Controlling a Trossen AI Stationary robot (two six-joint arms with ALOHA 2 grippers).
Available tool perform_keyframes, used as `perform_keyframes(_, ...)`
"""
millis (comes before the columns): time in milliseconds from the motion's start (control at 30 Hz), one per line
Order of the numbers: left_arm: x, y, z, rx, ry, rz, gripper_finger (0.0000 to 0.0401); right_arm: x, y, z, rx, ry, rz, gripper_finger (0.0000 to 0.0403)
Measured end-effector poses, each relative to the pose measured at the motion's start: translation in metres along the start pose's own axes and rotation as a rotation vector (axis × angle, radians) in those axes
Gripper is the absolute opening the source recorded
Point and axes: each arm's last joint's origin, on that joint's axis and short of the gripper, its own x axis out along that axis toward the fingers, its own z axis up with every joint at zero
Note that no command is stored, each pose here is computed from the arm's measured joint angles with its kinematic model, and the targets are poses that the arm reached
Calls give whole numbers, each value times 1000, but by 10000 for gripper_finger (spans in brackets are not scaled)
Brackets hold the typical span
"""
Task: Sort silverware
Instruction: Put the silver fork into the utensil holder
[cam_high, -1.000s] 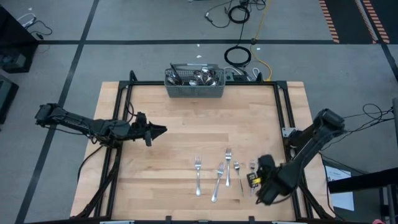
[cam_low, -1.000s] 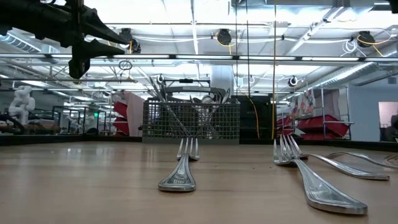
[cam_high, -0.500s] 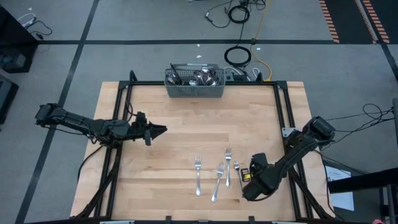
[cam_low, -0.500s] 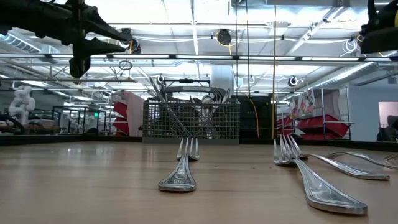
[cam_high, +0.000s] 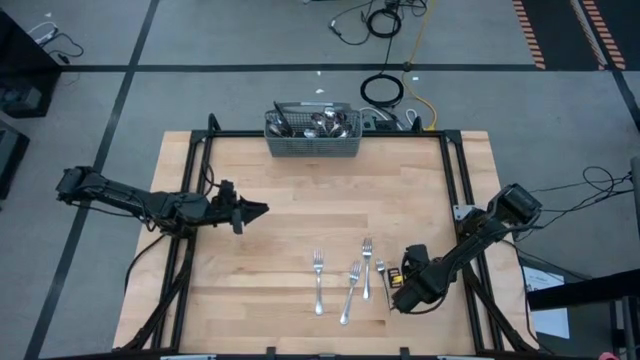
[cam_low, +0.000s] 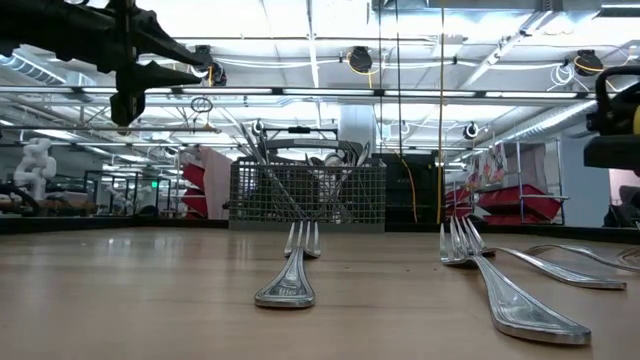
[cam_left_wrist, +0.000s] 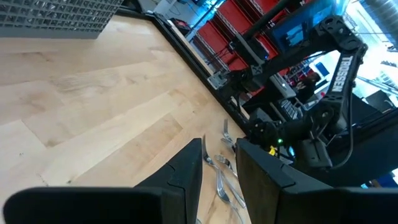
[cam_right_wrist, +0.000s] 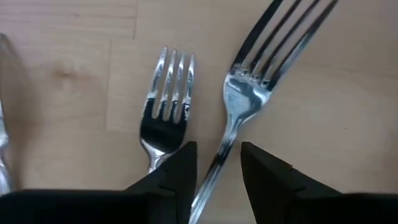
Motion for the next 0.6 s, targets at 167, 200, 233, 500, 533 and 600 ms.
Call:
perform_keyframes(167, 0, 0, 0, 0, 0, 0, 105, 3, 3, 3, 2, 33, 6, 31)
perform_keyframes(200, 0, 0, 0, 0, 1, 1, 105, 3, 3, 3, -8, 33, 4, 17)
perform_keyframes(233, 0, 0, 0, 0, 0, 0, 105, 4, 3, 4, -5, 33, 1, 13)
perform_keyframes(500, 0, 0, 0, 2, -1, 1, 105, -11, 9, 8, -7, -47, -44, 3)
perform_keyframes(533, 0, 0, 0, 3, -1, 1, 105, -16, 10, 13, -9, -104, -53, 3)
perform_keyframes(600, 0, 0, 0, 4, -1, 2, 105, -30, 14, 23, -3, -199, -48, 2)
